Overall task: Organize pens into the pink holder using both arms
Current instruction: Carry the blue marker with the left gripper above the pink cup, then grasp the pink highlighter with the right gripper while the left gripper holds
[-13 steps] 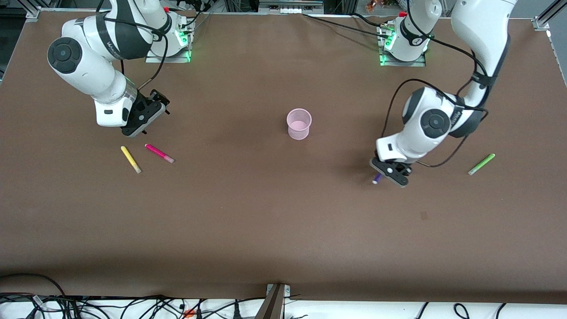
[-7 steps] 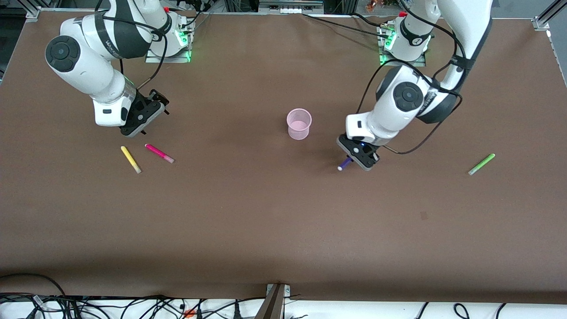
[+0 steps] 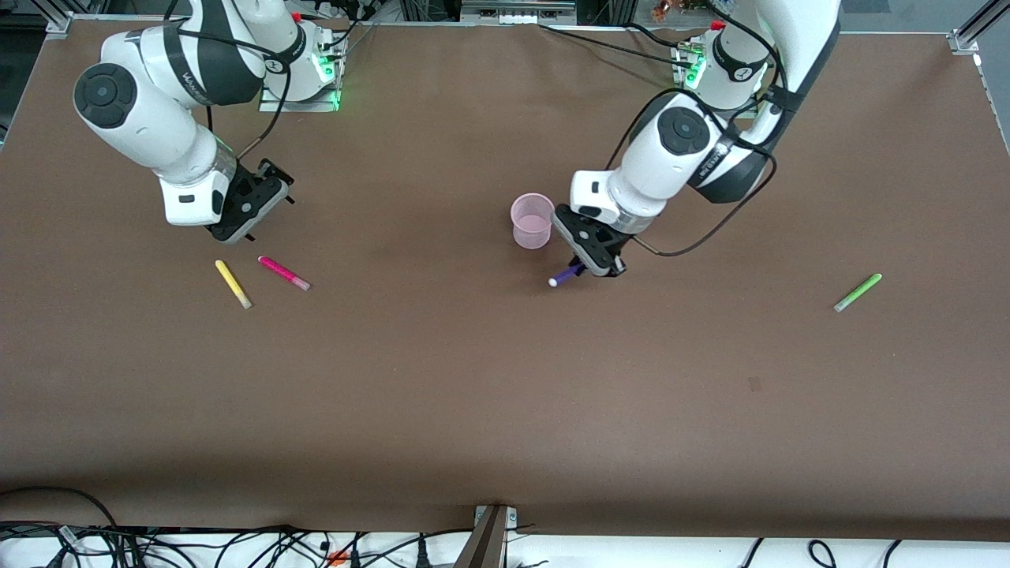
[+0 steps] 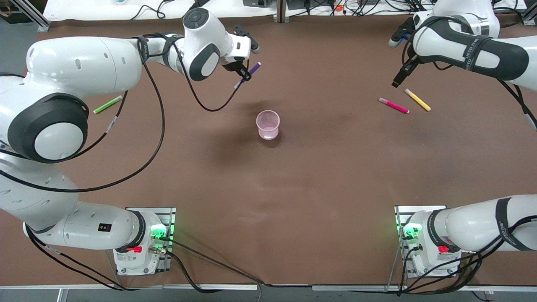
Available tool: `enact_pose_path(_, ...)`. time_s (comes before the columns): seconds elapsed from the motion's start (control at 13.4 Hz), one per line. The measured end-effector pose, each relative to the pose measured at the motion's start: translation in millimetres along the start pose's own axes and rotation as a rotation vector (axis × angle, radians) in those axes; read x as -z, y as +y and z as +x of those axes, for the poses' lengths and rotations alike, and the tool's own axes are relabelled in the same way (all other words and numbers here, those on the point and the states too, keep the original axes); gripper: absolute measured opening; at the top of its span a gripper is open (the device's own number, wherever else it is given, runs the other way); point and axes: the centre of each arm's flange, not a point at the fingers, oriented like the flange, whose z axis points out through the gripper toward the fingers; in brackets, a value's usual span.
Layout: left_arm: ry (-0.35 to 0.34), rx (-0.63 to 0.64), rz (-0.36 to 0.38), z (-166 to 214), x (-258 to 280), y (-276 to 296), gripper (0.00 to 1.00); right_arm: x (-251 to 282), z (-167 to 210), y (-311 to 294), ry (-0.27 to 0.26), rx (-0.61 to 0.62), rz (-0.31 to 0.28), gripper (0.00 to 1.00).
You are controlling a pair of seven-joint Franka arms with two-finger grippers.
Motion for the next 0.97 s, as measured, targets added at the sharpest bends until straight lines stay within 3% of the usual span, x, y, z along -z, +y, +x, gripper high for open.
enact_pose_path(0.37,0.031,-0.176,-0.126,20,-19,104,0.18,-2,-17,19,0.000,0.043,0.005,1.00)
enact_pose_path(0.6,0.015,-0.186,-0.139,13,-25,113,0.18,-27,-17,22,-0.018,0.057,0.018,1.00)
enact_pose_path(0.97,-0.031,-0.181,-0.174,-8,-50,117,0.18,-109,-26,37,0.038,0.211,-0.088,1.00)
